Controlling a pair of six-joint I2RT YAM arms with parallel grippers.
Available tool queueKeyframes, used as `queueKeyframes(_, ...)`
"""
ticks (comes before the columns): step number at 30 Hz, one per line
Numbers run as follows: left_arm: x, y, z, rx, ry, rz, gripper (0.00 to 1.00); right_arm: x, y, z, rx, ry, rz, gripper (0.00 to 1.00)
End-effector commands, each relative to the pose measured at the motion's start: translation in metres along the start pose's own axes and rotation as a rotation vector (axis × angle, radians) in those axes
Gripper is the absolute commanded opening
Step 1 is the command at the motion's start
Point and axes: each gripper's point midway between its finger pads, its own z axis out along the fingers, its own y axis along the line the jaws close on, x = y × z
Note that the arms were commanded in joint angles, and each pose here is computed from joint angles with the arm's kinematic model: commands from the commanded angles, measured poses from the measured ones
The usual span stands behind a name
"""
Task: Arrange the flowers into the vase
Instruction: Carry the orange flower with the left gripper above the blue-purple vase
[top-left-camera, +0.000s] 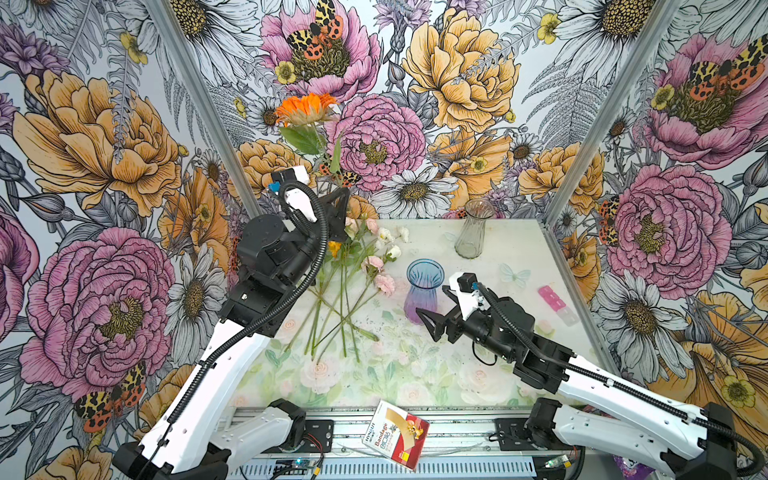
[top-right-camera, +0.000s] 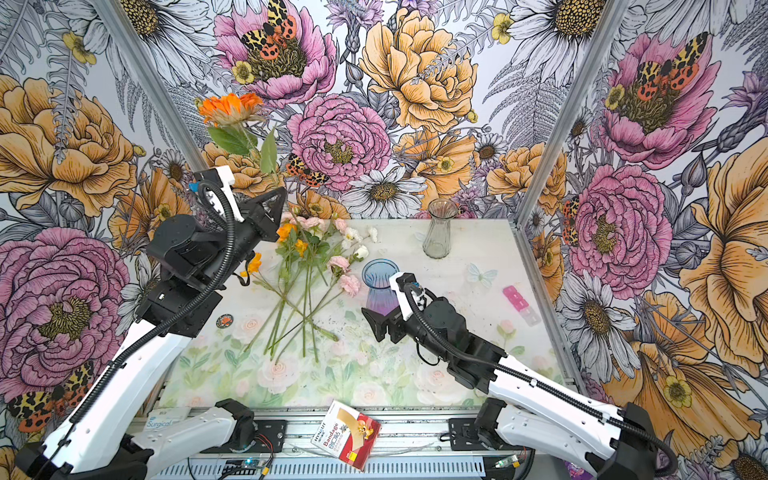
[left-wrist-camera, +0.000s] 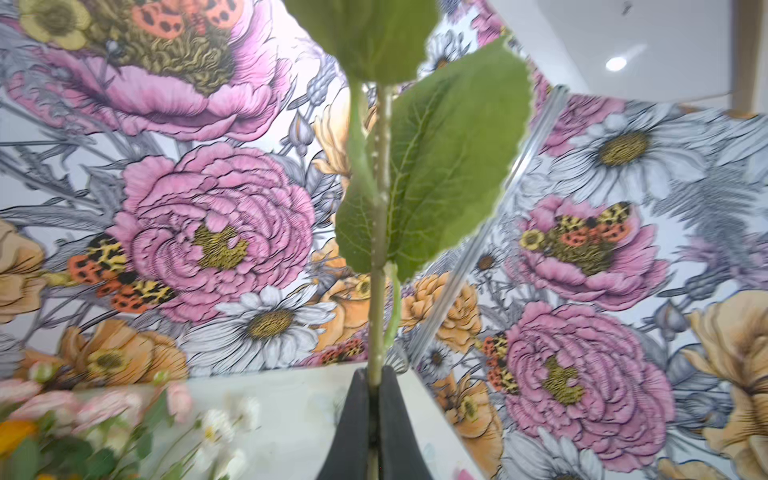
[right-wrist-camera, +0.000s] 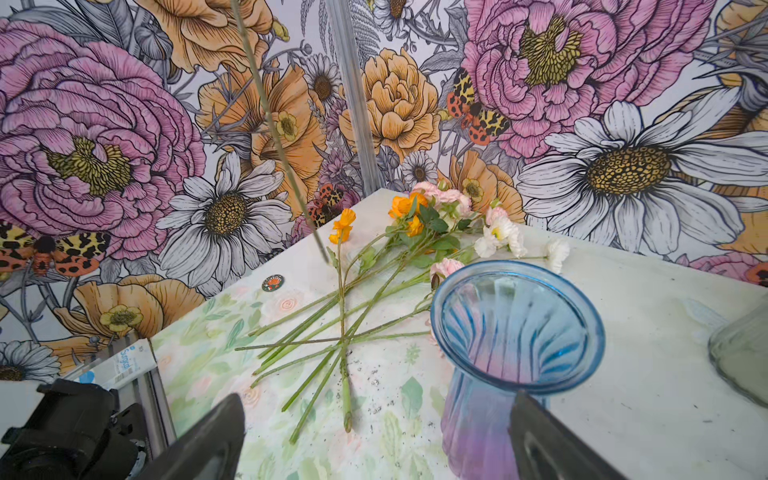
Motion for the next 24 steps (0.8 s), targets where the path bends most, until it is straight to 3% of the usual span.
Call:
queueKeyframes(1,-0.025,-0.04,0.015,0.155,-0.109,-0.083,0.0,0.016,-0.013,-0.016,0.04,0.015,0.032,0.99)
queueKeyframes(7,-0.004,-0.069,0.043,0.222,-0.085,-0.099,0.0,0.005,-0.021,-0.036,0.08,-0.041,0.023,1.0)
queueKeyframes(13,0.043,-0.065,0.061,0.205,-0.018,-0.082,0.0,0.002,-0.023,-0.045,0.086,-0.044,0.011,0.99)
queueKeyframes(19,0.087,-0.068,0.048,0.358,-0.057,-0.064,0.0,0.004,-0.026,-0.048,0.097,-0.049,0.007,0.99)
queueKeyframes(24,0.118,-0.059,0.042,0.359,-0.048,-0.011,0.0,0.009,-0.028,-0.047,0.104,-0.038,0.003,0.99)
